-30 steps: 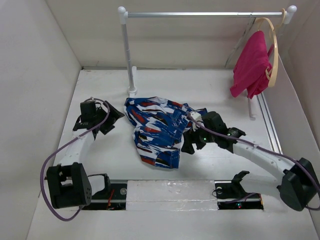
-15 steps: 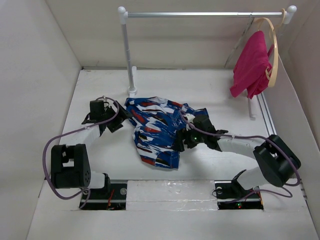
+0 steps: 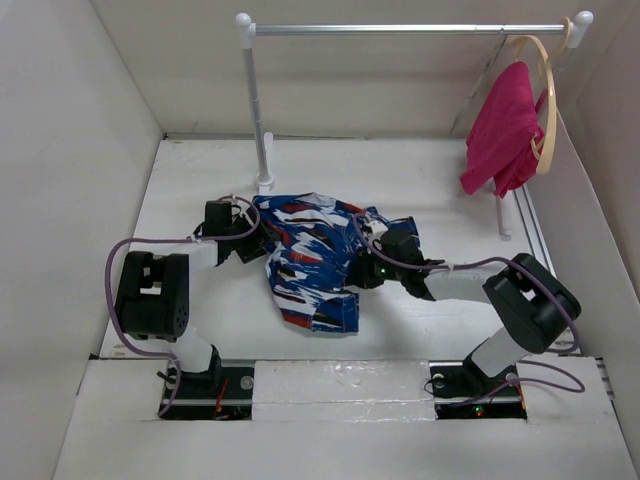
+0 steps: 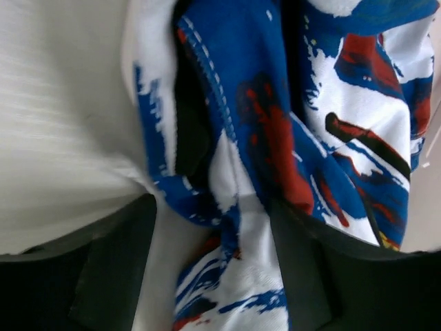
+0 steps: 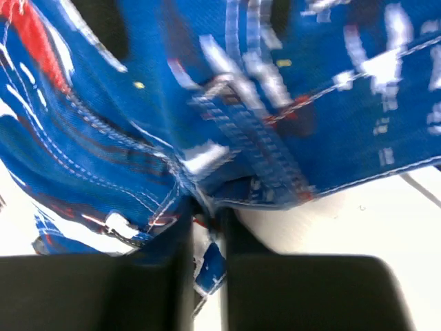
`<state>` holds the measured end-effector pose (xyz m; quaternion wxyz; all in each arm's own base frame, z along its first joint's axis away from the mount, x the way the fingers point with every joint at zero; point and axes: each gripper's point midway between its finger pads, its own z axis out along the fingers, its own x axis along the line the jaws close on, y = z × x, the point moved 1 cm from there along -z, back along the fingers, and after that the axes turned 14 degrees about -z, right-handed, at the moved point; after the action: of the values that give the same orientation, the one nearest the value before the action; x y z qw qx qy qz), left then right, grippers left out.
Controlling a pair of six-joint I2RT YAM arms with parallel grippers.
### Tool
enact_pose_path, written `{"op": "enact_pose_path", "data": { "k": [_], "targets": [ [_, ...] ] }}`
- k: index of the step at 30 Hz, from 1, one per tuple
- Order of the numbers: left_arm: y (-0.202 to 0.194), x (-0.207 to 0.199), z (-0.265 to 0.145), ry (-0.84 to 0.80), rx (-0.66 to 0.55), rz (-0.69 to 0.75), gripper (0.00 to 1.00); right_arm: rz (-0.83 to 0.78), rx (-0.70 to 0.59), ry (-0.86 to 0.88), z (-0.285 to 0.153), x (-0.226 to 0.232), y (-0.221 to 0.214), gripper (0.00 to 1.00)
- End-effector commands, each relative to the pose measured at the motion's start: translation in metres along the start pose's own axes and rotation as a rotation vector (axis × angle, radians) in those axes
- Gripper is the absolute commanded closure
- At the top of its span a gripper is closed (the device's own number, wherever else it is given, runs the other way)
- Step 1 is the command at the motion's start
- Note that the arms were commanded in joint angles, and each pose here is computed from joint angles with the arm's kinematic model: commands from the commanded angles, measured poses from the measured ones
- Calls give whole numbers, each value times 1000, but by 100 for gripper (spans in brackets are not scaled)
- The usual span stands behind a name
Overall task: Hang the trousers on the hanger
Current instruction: Fold the trousers
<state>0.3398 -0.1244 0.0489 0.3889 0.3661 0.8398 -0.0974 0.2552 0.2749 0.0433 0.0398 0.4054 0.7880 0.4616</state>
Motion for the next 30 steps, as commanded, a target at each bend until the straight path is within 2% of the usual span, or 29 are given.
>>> {"op": "enact_pose_path", "data": {
  "k": [1, 2, 4, 5, 6, 8, 9, 10, 11, 12, 13, 14, 16, 17, 19, 20, 21, 22, 23, 24, 25, 26, 27, 28, 30],
  "targets": [
    [0, -22, 11, -55, -4, 6, 46, -91, -128, 37, -4, 16, 48, 100],
    [2, -26, 11, -75, -16, 4, 67, -116, -107, 38, -14, 25, 51, 100],
    [5, -30, 8, -83, -35, -12, 86, -215, -81, 48, -30, 45, 67, 100],
    [8, -31, 5, -70, -53, -20, 100, -287, -114, 38, -45, 53, 85, 100],
    [19, -47, -8, -92, -95, -10, 100, -316, -102, 42, -55, 61, 91, 100],
    [34, -51, -30, -60, -169, -3, 100, -381, -85, 65, -81, 85, 111, 100],
    [48, -76, -61, -108, -246, 25, 100, -425, -111, 77, -99, 97, 124, 100],
    [49, -72, -78, -56, -265, 16, 100, -440, -79, 86, -111, 103, 122, 100],
    [63, -76, -97, -27, -350, 29, 100, -467, -152, 105, -131, 120, 153, 100],
    [75, -108, -138, -78, -447, 89, 100, -489, -176, 136, -147, 135, 163, 100],
    [82, -118, -183, -32, -552, 107, 100, -523, -258, 204, -188, 166, 203, 100],
    [87, -136, -197, -73, -580, 117, 100, -527, -259, 205, -188, 166, 203, 100],
    [87, -160, -252, -118, -684, 141, 100, -550, -306, 249, -214, 187, 228, 100],
    [89, -193, -298, -209, -765, 161, 100, -575, -424, 282, -252, 207, 264, 100],
    [85, -217, -338, -256, -804, 194, 100, -590, -498, 296, -282, 219, 289, 100],
    [77, -250, -378, -365, -834, 240, 94, -593, -536, 264, -297, 219, 301, 100],
    [74, -265, -381, -395, -801, 275, 82, -607, -600, 233, -323, 221, 315, 100],
    [70, -272, -382, -401, -768, 303, 68, -597, -571, 179, -322, 208, 313, 100],
    [57, -291, -393, -471, -728, 347, 37, -590, -566, 122, -326, 194, 311, 100],
    [54, -295, -378, -466, -674, 359, 24, -562, -474, 78, -303, 172, 291, 100],
    [53, -295, -372, -468, -650, 365, 16, -522, -424, -3, -293, 139, 279, 100],
    [55, -277, -344, -411, -608, 344, 14, -504, -364, -98, -289, 98, 243, 100],
    [55, -278, -345, -414, -610, 344, 14, -480, -269, -96, -262, 85, 216, 100],
    [59, -269, -335, -380, -616, 340, 11, -405, -219, -183, -259, 46, 197, 100],
    [63, -237, -302, -267, -582, 312, 9, -311, -160, -309, -262, 3, 154, 100]
  ]
}}
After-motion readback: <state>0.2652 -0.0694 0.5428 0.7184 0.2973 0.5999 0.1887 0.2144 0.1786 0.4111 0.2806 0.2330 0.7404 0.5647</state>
